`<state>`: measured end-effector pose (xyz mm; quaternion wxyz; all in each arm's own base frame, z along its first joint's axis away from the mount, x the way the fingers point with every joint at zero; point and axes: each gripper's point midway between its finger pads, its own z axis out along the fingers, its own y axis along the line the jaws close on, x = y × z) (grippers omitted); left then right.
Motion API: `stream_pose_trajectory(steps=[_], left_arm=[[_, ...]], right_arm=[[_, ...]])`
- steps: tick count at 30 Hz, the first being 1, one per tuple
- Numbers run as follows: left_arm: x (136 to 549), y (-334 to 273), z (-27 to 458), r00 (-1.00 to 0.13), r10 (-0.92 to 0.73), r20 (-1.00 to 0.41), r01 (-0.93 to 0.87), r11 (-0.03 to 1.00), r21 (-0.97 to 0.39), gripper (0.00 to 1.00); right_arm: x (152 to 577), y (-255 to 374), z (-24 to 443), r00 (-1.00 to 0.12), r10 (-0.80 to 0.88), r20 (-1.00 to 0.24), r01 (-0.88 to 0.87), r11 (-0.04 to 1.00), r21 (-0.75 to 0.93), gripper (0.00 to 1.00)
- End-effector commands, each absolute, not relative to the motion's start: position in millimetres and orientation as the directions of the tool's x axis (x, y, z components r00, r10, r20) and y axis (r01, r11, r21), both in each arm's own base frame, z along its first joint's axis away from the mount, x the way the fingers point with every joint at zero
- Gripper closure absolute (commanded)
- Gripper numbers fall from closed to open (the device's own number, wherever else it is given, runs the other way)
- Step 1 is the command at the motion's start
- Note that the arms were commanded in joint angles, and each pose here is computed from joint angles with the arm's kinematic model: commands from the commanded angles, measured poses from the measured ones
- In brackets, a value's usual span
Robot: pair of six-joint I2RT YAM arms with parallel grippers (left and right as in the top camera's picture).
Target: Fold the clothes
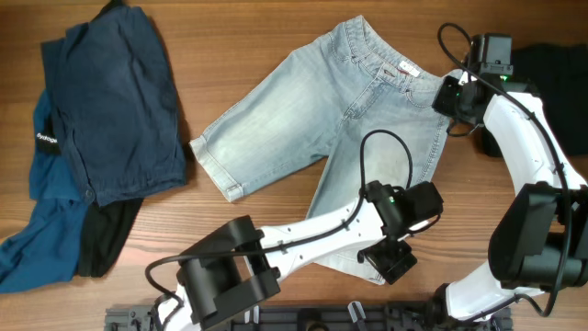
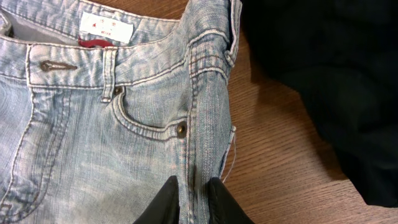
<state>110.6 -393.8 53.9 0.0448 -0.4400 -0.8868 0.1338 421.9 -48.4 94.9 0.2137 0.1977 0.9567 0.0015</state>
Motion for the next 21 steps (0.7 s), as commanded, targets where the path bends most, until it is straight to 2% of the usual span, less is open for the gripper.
stream_pose_trajectory(steps=[1, 6, 12, 17, 21], left_arm=[[102.9, -394.8, 46.1, -0.592, 0.805, -0.03, 0.783, 0.566, -0.26, 0.15], [104.6, -396.5, 39.4, -0.592, 0.805, -0.032, 0.786, 0.568, -0.243, 0.2], [111.6, -390.5, 29.6, -0.644, 0.765, 0.0, 0.748, 0.631, -0.207, 0.23], [128.2, -381.3, 25.7, -0.692, 0.721, 0.029, 0.701, 0.682, -0.208, 0.09], [137.5, -377.6, 27.4, -0.682, 0.73, 0.035, 0.702, 0.668, -0.248, 0.04]], right_arm=[[423.1, -46.3, 89.1, -0.839, 0.371, -0.397, 0.363, 0.927, 0.098, 0.83], [423.1, -46.3, 89.1, -0.839, 0.37, -0.398, 0.362, 0.927, 0.098, 0.82], [423.0, -46.3, 89.1, -0.84, 0.371, -0.397, 0.363, 0.927, 0.098, 0.82], [422.9, -45.5, 89.0, -0.84, 0.371, -0.395, 0.361, 0.927, 0.102, 0.8], [420.6, -42.3, 87.8, -0.847, 0.371, -0.381, 0.355, 0.928, 0.114, 0.79]])
